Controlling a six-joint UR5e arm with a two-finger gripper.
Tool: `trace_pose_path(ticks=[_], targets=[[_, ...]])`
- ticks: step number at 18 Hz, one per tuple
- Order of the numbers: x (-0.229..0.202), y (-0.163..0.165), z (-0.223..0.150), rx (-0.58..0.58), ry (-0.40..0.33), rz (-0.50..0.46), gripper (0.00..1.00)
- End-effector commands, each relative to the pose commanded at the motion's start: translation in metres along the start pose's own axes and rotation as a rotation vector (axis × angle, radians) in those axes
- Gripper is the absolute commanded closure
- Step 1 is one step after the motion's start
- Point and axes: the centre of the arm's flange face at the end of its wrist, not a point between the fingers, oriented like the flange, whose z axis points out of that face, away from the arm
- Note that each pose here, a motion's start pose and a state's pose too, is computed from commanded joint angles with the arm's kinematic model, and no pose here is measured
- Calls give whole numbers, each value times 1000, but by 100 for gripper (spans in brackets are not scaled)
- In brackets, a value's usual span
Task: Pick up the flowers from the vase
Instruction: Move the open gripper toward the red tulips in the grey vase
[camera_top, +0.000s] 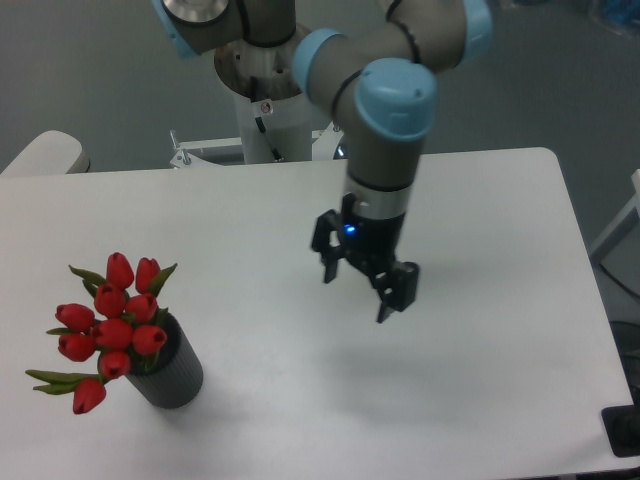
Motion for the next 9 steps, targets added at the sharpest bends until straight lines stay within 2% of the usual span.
trace_pose_path(ticks=[4,9], targets=[[22,-3,13,128,101,-39,0],[43,-5,20,342,245,-67,0]])
